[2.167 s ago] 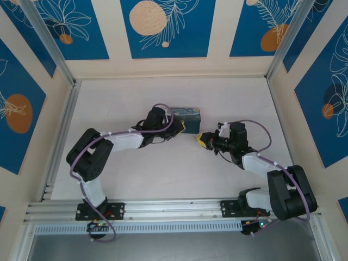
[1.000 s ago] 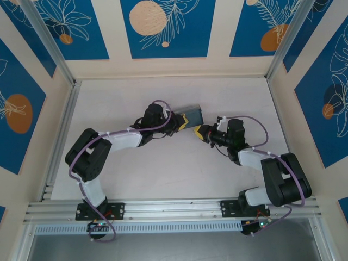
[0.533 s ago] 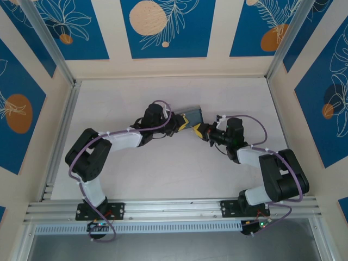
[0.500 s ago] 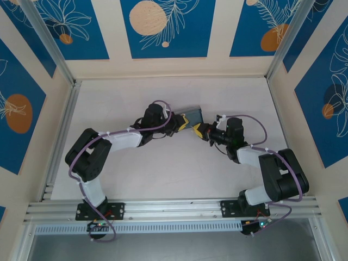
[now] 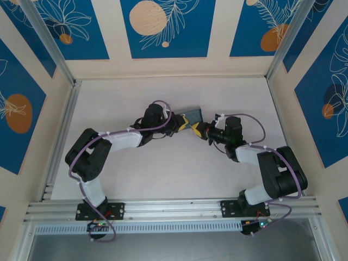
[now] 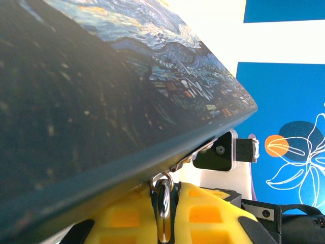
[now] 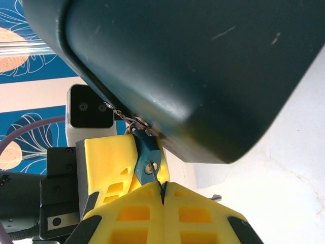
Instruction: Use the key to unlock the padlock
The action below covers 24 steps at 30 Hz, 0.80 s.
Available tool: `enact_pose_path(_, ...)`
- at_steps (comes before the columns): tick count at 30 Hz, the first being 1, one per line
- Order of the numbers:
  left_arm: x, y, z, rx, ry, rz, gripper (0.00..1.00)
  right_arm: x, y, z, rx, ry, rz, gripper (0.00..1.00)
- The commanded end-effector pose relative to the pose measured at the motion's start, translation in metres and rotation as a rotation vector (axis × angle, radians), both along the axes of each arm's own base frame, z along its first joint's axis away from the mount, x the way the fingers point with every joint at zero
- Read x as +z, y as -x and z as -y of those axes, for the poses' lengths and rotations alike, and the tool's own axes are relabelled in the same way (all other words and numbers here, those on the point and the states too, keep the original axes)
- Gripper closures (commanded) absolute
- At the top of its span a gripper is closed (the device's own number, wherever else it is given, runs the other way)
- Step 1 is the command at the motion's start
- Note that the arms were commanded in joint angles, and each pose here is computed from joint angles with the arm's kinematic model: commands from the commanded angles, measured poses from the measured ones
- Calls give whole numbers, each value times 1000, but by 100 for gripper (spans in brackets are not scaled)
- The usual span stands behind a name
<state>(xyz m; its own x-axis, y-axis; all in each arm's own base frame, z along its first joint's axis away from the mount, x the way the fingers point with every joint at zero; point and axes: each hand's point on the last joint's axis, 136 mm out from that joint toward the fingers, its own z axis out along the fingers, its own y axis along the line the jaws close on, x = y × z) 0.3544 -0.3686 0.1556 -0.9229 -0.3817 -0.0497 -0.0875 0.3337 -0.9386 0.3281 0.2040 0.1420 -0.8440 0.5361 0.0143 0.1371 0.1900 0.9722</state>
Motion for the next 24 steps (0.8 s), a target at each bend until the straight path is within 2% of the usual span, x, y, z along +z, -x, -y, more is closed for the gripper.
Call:
enact_pose_path(1,23,-4,2,-25,45,73,100,10,-8,-3,-3,-12,27,100)
enact_pose_path(24,21,-1,4,-37,36,73,100,15,-16,-14,10,-76,29,100)
